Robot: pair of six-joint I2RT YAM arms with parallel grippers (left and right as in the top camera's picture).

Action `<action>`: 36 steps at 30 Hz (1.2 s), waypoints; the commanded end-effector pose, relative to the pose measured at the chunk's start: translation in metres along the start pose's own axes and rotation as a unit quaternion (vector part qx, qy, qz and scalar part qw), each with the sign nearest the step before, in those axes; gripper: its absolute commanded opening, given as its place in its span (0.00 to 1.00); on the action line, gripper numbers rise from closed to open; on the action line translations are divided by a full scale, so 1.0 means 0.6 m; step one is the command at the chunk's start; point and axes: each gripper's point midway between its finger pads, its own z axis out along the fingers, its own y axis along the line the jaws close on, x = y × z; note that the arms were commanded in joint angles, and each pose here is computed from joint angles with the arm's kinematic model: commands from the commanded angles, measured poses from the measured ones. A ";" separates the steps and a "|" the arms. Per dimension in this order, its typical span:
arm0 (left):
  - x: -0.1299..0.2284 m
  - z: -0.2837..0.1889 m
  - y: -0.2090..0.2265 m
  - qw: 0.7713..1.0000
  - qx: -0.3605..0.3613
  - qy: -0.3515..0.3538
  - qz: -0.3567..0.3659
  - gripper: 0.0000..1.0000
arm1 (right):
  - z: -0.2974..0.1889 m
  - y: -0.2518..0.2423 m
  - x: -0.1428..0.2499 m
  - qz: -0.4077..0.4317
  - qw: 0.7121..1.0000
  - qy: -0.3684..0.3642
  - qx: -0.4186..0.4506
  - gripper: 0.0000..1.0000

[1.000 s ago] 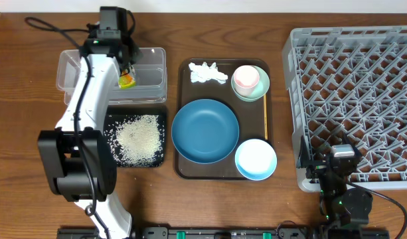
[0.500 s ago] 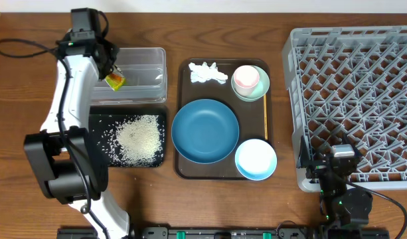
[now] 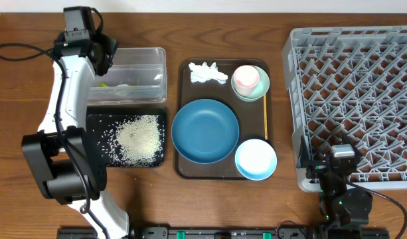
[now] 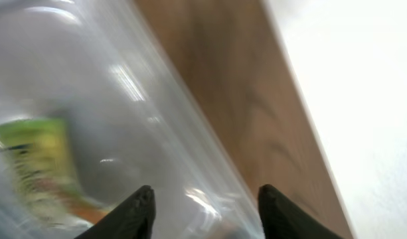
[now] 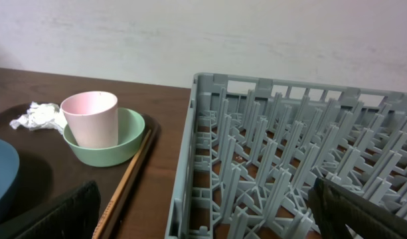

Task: Sort waste into correct bins and load items into the dishwasher rack
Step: 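Carry the wrapper to the clear plastic bin and release it inside, then move the left gripper back to the white crumpled tissue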

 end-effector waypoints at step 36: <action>0.450 0.104 -0.084 0.742 0.019 0.086 0.665 0.75 | 0.000 0.000 0.001 0.006 1.000 0.001 0.001 0.99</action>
